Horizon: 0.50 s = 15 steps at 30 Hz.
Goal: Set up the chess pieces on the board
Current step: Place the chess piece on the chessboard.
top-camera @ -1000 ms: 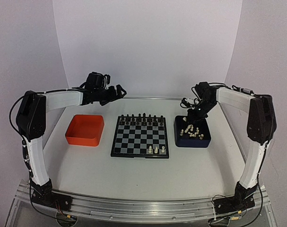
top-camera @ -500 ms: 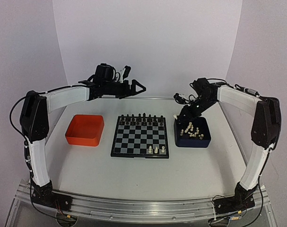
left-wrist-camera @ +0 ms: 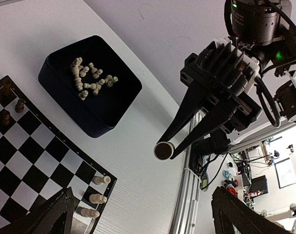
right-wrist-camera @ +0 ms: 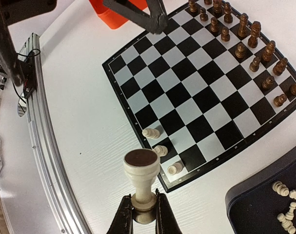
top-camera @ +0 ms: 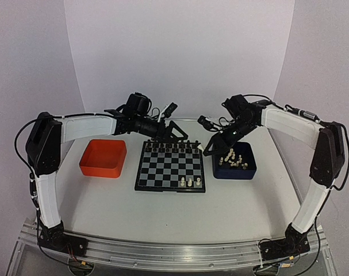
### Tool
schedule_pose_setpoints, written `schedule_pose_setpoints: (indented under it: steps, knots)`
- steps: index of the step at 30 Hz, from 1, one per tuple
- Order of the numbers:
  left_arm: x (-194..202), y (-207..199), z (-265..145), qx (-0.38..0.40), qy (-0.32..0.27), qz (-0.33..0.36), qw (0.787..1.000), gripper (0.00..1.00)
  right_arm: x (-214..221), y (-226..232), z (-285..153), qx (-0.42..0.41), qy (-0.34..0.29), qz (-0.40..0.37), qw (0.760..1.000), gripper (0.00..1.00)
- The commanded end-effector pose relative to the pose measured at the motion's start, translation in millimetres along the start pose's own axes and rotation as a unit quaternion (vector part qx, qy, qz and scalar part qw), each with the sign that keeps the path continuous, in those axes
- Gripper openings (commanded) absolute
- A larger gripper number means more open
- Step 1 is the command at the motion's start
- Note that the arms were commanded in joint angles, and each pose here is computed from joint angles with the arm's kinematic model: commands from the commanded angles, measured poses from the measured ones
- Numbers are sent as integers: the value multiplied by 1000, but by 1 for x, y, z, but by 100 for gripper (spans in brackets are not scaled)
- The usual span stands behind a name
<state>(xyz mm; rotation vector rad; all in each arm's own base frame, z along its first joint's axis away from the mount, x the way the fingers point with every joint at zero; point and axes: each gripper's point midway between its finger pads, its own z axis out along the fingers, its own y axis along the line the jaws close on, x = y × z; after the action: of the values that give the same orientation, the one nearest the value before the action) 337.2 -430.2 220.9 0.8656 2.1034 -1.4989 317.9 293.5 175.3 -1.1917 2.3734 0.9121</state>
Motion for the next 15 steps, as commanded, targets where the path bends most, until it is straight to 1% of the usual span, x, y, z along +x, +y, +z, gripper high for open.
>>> schedule_pose_setpoints:
  steps: [1, 7, 15]
  knots:
    - [-1, -39, -3, 73, 10, 11, 997, 96, -13, 28, -13, -31, -24, -18, 999, 1]
    - [3, -46, 7, 88, 19, 11, 996, 91, -19, 36, -8, -38, -24, -25, 999, 1]
    - [10, -41, 18, 99, 42, -12, 994, 77, -28, 40, -7, -39, -30, -36, 998, 0]
